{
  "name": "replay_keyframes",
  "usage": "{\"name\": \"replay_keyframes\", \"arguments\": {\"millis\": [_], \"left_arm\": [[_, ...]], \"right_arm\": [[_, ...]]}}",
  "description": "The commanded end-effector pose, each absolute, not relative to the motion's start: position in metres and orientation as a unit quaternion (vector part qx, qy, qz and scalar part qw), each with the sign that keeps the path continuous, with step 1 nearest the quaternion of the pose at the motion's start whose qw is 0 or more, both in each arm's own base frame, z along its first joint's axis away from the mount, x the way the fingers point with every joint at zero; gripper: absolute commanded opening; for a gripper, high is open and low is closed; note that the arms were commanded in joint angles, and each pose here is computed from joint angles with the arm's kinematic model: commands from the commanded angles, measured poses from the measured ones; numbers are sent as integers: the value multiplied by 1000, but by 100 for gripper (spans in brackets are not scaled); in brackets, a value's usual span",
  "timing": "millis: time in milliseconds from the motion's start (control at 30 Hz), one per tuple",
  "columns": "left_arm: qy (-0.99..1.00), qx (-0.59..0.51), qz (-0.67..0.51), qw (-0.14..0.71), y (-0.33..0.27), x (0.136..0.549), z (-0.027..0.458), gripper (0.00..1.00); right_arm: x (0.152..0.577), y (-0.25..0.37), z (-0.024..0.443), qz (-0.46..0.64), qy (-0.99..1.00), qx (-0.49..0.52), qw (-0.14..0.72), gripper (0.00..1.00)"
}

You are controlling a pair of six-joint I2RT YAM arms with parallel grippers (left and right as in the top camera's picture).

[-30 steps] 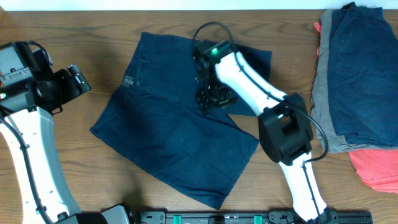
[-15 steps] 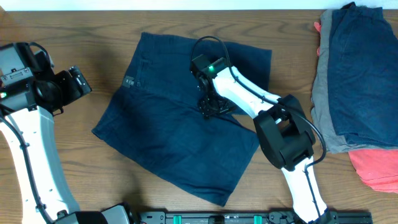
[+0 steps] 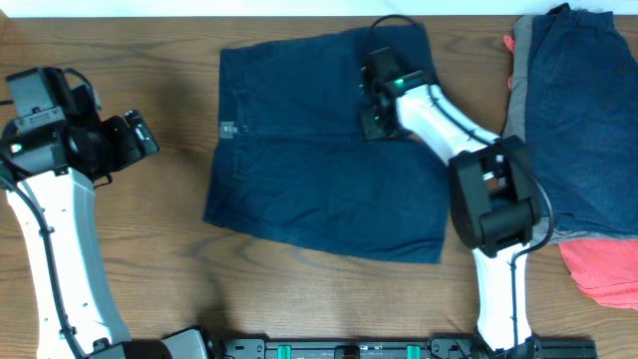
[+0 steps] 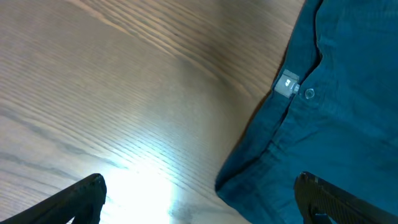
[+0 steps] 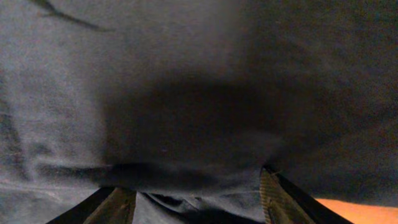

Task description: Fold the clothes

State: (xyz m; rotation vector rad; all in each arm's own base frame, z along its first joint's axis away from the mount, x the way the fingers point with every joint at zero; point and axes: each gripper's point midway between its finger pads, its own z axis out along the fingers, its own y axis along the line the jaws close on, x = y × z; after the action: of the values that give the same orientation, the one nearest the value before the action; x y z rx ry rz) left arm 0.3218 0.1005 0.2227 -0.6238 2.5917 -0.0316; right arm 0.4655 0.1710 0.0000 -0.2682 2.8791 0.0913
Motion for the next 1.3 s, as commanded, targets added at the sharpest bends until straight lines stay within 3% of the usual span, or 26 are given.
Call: {"name": "replay_keyframes", "arguments": {"millis": [0,100,300,467,700,833,1067,1267], "left_arm": [[950,-213,-14,227,91,323,219,98],[951,-209,-16,226,88,323,219,98],[951,-212,-29,225,84,324,219,98],[955,-209,-58,201,71,315,215,98],[925,-361,-76,88,60,272,182,98],[892,-443,-78,49,56,261,147,99],[864,-493,-89,59,42,271,95,94],[872,-476,-76,89,18,284,79,88]], "right_arm": [[448,166,-33,74,990,-104,65,62],[453,181,-4,120,984,-100,83,59],[457,188,102,146,972,-74,167,68],[403,166,181,146,977,8,157,98],[345,108,248,80,967,147,193,99],[324,101,246,62,972,153,168,99],[290,65,184,-41,958,268,91,74],[274,60,133,-63,954,289,57,73]]}}
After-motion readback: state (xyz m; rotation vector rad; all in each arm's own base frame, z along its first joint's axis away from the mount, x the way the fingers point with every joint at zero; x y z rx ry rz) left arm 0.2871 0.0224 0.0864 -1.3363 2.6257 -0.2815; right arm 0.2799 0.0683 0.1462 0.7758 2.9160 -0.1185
